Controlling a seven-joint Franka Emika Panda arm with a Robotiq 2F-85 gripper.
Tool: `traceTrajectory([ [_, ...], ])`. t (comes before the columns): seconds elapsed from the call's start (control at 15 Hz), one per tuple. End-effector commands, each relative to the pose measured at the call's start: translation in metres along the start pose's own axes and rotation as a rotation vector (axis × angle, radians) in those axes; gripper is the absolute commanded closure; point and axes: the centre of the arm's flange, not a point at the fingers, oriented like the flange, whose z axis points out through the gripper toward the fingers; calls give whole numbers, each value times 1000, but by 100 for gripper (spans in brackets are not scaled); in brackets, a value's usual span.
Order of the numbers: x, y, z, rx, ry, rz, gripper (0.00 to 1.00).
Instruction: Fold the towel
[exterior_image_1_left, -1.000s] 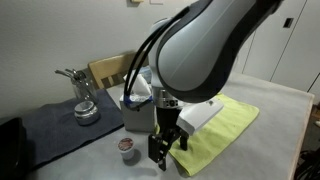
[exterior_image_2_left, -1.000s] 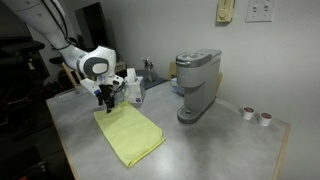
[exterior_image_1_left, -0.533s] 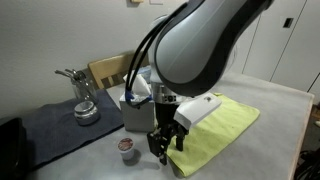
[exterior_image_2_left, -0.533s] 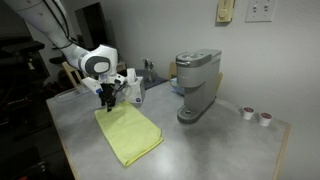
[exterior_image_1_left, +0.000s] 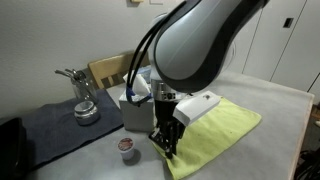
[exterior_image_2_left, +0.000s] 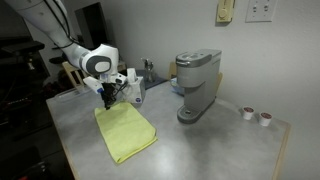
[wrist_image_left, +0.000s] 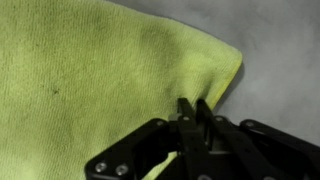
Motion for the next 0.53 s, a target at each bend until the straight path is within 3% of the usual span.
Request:
traceTrajectory([
  [0.0,1,5,16,24,-16,-13,100],
  [0.47,-6,4,4,40,-26,-59,99],
])
